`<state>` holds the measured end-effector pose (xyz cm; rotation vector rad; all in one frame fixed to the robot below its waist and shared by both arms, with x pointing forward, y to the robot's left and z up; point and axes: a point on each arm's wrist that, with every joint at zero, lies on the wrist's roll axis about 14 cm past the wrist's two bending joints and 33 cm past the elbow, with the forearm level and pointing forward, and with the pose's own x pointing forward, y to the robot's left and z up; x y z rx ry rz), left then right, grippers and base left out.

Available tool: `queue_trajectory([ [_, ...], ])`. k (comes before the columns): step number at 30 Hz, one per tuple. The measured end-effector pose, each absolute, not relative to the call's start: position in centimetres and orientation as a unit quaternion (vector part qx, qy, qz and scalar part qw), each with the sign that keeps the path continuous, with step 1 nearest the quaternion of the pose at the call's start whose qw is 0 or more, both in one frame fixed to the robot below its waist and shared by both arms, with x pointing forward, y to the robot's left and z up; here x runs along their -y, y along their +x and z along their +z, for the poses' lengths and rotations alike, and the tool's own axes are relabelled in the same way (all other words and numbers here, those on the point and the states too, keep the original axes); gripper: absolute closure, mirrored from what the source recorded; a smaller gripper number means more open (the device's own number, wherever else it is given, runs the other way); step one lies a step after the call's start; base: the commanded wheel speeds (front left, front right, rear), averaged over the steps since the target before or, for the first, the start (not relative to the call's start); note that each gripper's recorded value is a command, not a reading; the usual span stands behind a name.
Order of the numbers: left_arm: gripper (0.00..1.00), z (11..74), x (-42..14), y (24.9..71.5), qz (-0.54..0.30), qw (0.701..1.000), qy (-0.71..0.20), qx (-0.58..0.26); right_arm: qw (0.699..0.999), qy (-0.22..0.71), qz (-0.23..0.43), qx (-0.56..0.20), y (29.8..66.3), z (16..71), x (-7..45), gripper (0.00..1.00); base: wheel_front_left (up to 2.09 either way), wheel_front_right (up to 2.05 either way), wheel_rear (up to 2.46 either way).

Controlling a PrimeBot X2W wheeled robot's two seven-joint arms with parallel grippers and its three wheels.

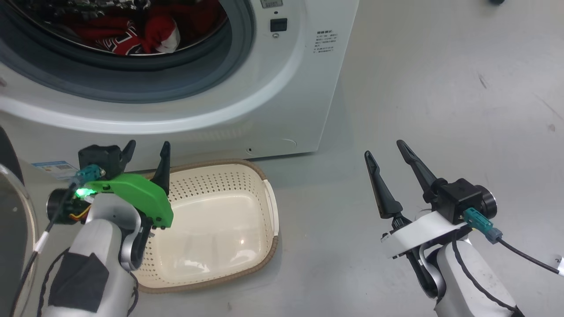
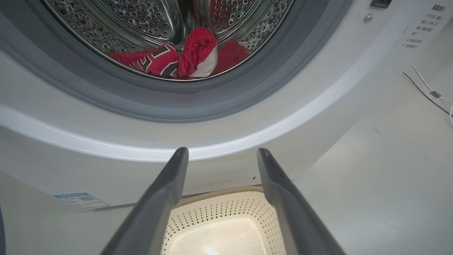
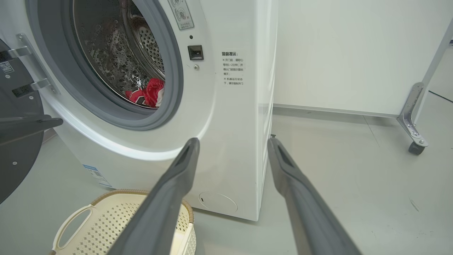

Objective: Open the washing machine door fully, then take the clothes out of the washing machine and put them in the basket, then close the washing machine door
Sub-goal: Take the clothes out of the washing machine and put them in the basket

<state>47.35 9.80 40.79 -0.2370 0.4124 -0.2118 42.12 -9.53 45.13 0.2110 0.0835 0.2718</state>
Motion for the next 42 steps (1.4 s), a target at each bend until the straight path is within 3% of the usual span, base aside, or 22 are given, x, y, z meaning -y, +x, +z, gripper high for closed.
queue_trajectory([
  [23,0.0,40.2,-8.1,63.1,-0.132,0.964,-0.134,-0.186,0.981,0.127,0.126,-0.073,45.8,41.4,10.6,0.0,0.0,0.0,0.0],
  [42,0.0,36.3,-6.0,69.2,-0.143,0.962,-0.14,-0.188,0.983,0.114,0.091,-0.111,46.8,37.8,13.0,0.0,0.0,0.0,0.0],
])
